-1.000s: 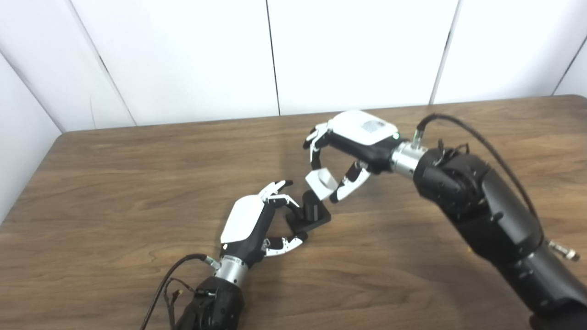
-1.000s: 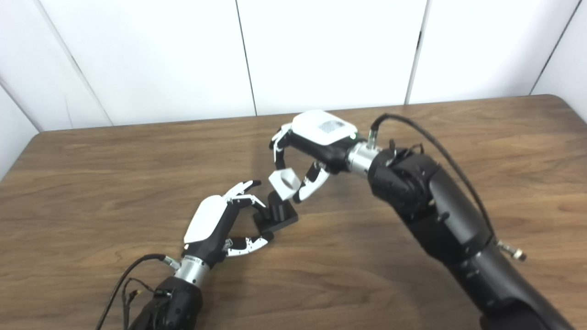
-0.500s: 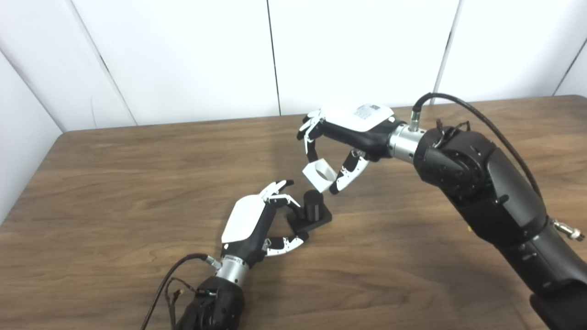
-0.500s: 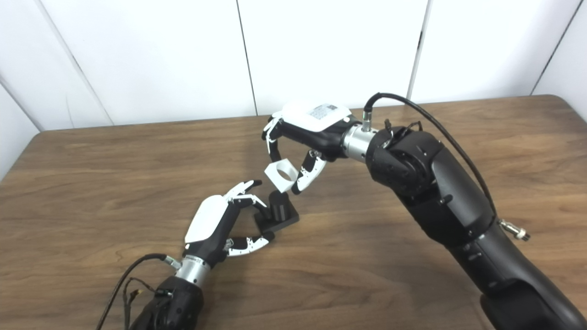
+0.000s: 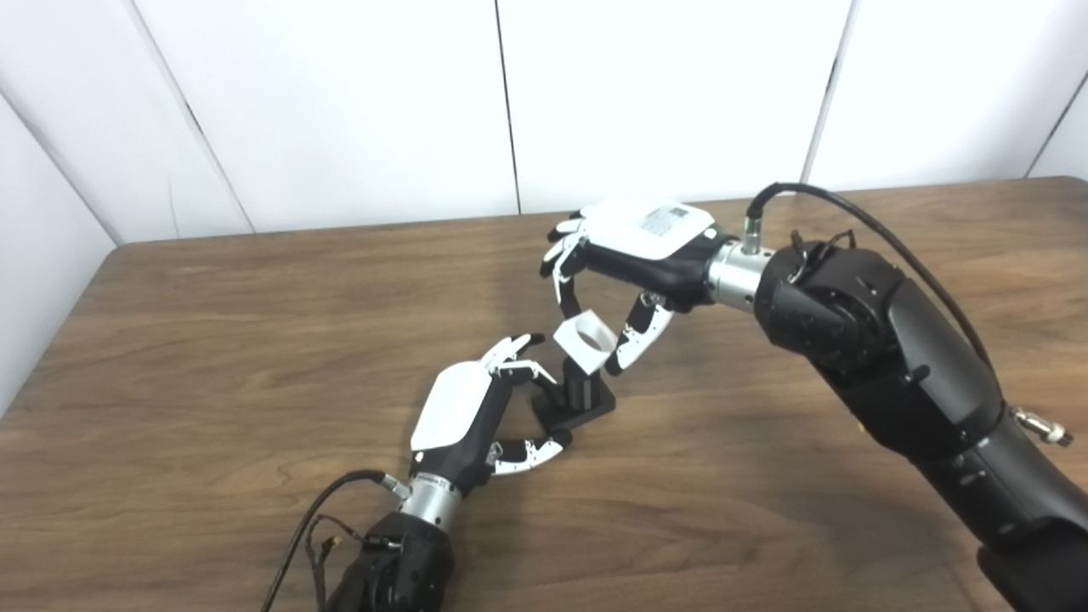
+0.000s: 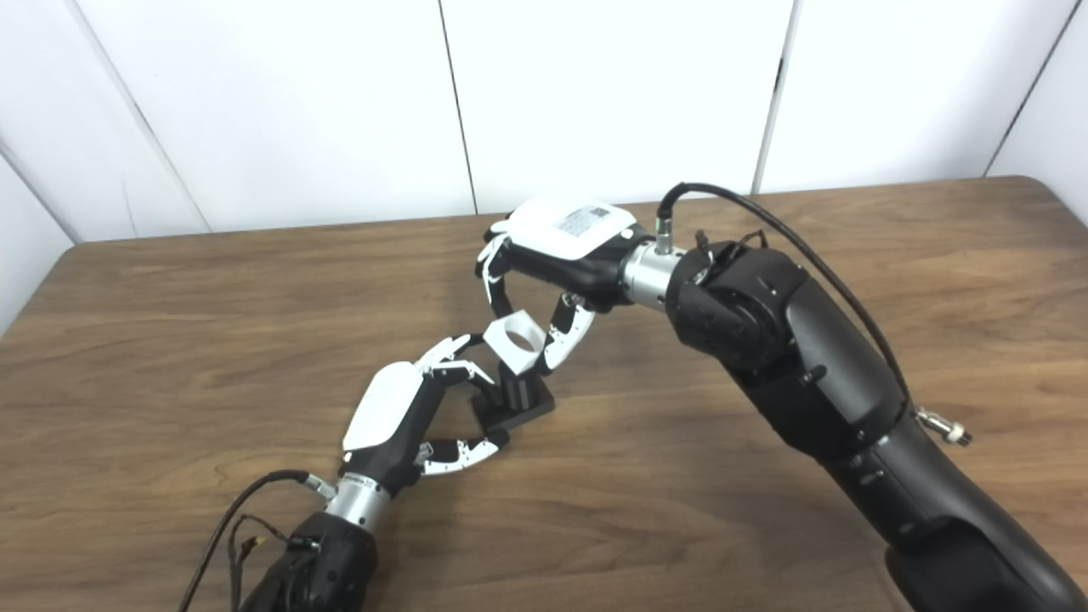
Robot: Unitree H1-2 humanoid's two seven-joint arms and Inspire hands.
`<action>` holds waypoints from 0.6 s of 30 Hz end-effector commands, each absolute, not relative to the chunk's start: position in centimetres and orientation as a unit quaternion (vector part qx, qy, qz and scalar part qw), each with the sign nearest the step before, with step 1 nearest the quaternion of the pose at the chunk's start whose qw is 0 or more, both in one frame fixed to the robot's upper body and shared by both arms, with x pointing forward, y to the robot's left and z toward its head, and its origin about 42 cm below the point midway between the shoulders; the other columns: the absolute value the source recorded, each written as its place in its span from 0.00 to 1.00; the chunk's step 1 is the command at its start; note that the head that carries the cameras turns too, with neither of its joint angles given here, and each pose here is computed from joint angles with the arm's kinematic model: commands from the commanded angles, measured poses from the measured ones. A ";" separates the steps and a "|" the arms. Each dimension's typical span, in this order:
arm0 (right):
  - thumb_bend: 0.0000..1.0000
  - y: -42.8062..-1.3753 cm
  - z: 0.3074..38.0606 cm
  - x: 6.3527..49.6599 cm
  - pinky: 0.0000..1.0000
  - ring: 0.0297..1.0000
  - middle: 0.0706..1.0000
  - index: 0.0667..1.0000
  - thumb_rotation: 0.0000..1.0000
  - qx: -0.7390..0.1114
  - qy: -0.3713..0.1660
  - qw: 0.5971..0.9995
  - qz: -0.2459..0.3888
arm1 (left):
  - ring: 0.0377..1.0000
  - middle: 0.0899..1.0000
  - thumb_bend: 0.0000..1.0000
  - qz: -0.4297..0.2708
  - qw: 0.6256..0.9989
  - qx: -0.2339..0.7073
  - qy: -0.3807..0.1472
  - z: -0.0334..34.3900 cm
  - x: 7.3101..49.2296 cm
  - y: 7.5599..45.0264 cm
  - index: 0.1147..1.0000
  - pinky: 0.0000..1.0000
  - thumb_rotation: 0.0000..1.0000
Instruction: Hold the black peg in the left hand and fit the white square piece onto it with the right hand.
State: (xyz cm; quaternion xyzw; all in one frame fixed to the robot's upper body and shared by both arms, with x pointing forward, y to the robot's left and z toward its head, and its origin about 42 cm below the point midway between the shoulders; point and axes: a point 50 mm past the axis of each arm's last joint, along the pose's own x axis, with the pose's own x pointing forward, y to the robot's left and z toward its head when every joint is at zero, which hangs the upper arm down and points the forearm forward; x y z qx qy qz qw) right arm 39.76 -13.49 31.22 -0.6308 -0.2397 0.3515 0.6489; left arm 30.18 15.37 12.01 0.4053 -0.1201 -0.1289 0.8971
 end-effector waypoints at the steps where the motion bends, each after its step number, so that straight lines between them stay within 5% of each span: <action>1: 0.52 -12.8 34.1 40.2 0.97 0.92 0.79 0.44 0.14 -0.641 -0.278 0.632 0.335 | 0.93 0.91 0.52 -0.128 0.893 0.412 -0.128 12.4 30.8 15.2 0.42 0.87 0.07; 18: 0.52 -12.3 33.1 40.4 0.95 0.91 0.78 0.44 0.14 -0.653 -0.273 0.613 0.351 | 0.93 0.90 0.52 -0.127 0.894 0.410 -0.130 12.5 30.5 15.0 0.42 0.86 0.07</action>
